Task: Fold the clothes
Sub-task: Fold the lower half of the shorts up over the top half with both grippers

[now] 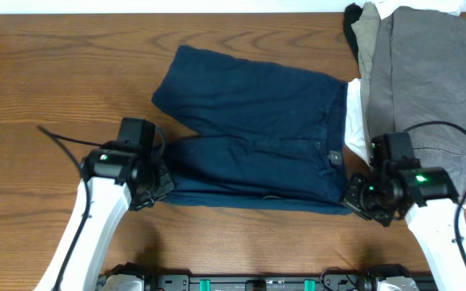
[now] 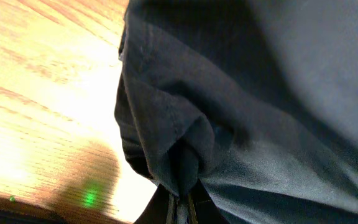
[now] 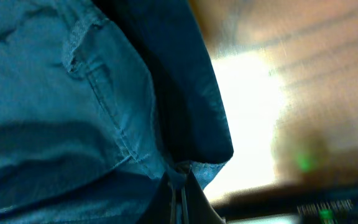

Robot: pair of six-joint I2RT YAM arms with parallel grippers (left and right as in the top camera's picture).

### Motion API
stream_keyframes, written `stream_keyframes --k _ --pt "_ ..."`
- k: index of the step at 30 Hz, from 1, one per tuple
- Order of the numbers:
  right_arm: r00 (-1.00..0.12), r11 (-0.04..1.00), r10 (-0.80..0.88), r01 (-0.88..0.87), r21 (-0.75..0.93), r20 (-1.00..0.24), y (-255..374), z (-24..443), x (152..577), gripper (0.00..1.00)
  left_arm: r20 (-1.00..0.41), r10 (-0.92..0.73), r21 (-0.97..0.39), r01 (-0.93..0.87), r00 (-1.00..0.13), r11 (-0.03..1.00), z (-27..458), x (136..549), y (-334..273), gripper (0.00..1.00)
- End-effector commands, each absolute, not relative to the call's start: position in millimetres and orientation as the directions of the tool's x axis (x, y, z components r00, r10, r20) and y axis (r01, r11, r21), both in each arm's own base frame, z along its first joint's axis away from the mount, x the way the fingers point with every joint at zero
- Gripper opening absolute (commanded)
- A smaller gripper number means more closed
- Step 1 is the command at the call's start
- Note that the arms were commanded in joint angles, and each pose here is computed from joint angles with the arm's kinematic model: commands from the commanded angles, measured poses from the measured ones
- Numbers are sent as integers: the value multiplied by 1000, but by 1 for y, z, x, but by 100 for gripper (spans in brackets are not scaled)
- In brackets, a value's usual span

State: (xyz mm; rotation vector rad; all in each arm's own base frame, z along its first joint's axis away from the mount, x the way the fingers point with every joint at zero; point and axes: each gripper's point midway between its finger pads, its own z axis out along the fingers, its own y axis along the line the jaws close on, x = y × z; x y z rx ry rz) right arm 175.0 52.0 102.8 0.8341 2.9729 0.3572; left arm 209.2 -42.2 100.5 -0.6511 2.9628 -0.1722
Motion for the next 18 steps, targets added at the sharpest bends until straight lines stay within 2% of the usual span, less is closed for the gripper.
stream_keyframes --k 1,10,13,18 --pt "-873 862 487 472 186 -39 36 121 173 1 -202 -413 -65 -409 -888 910 122 211 -19 6" --pt "-880 882 468 458 115 -82 21 168 159 1 -331 -422 -134 -401 -844 906 161 190 -14 6" --pt "-875 883 469 458 105 -121 17 168 169 1 -406 -426 -183 -385 -809 905 173 205 -16 6" --pt "-870 883 469 460 93 -152 14 158 197 1 -519 -399 -234 -324 -756 917 185 252 -22 6"
